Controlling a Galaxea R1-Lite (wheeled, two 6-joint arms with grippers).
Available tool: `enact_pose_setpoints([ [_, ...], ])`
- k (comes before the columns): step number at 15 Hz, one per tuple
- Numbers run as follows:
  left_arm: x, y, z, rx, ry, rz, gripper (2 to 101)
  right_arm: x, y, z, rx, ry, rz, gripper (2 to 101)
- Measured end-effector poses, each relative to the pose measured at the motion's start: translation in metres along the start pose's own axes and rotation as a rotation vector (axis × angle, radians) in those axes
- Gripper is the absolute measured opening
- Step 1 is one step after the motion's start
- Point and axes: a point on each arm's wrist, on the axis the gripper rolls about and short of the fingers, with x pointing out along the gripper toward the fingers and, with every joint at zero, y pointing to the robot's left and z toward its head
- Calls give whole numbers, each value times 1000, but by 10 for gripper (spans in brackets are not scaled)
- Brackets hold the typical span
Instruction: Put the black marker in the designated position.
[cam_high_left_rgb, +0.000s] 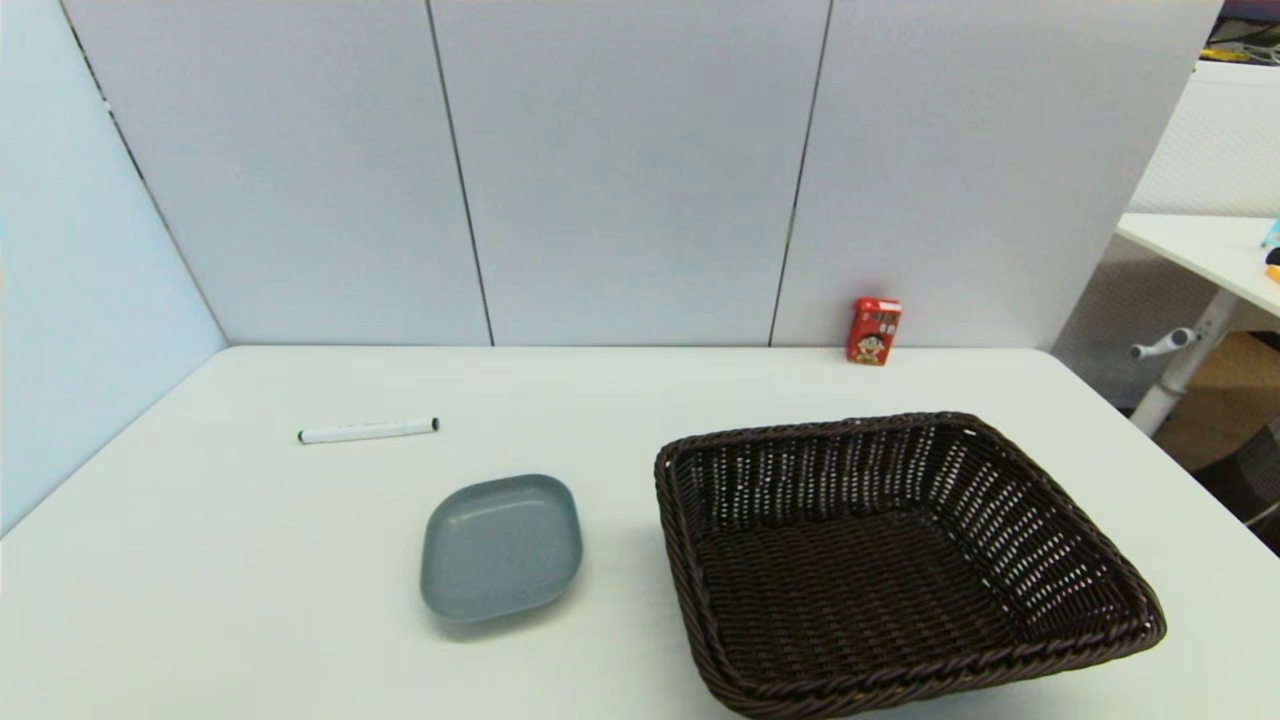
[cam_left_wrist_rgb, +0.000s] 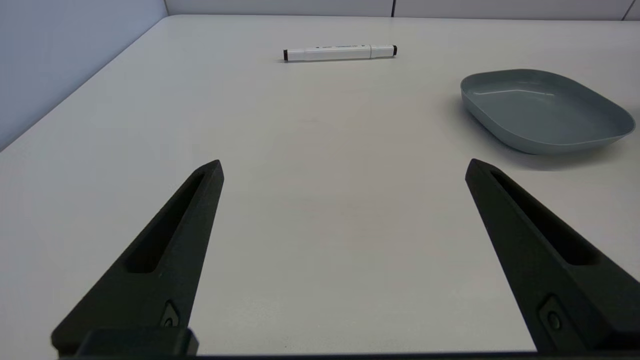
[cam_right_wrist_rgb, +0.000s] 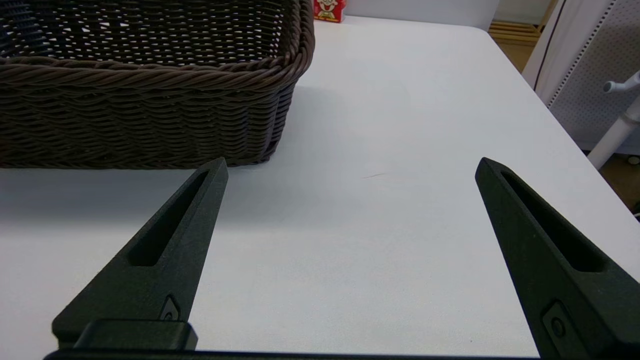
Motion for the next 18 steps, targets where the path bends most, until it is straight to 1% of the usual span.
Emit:
enact_pose_setpoints([
  [16, 0, 0, 0, -1, 0, 0, 979, 0, 0, 0, 0, 0, 0, 980],
  [18, 0, 0, 0, -16, -1, 0, 979, 0, 0, 0, 0, 0, 0, 980],
])
